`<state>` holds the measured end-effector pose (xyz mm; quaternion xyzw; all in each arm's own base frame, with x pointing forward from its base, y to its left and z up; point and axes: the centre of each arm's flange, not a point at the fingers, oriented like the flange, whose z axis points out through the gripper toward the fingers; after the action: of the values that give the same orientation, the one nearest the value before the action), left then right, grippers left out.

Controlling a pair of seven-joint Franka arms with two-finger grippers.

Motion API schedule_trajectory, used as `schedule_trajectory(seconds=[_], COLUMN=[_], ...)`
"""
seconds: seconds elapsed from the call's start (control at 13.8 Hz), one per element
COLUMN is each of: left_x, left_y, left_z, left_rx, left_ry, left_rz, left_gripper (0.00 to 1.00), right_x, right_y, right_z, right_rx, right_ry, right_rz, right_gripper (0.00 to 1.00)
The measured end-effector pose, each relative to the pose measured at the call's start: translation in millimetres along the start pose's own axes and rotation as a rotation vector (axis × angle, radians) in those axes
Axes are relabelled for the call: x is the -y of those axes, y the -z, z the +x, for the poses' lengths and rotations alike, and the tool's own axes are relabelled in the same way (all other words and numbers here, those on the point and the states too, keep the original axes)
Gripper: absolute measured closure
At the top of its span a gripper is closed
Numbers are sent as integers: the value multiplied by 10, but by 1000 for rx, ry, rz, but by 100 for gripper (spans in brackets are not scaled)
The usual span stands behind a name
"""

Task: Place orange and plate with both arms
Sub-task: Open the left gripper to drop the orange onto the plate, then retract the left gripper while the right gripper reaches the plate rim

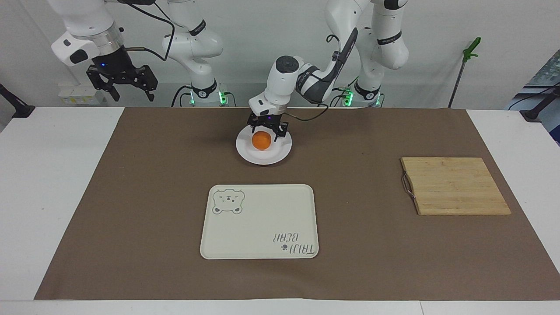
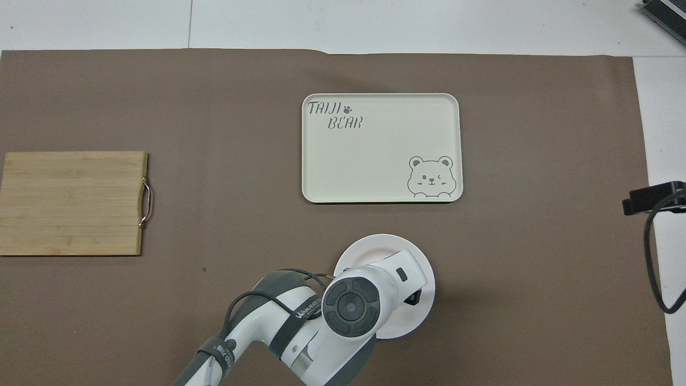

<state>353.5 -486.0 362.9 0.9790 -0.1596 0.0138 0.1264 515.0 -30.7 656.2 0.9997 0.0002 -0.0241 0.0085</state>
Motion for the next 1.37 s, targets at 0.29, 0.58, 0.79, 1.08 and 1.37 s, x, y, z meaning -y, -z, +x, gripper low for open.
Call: schedule_trajectory(seconds=[0.29,0.58,0.79,1.08,1.37], left_x=[480,1383,2255,3166,3667], left_y=[508,1154,1629,2343,3203], left_z=[219,469,620,677,641], left_rx=[60,82,35,-11,-1], left_ry=[84,146,141,120,91], left_rz=[23,30,71,115,154], left_gripper=[0,0,0,0,0], right_x=[32,99,194,348,501], right_y=[12,-120,-235,-638,-1050], right_z=[31,63,72,117,67], right_rx=[-25,-27,-13,23,89], right_ry=[33,64,72,65,119], right_rz=[3,82,154,282,424], right_gripper=[0,0,0,0,0])
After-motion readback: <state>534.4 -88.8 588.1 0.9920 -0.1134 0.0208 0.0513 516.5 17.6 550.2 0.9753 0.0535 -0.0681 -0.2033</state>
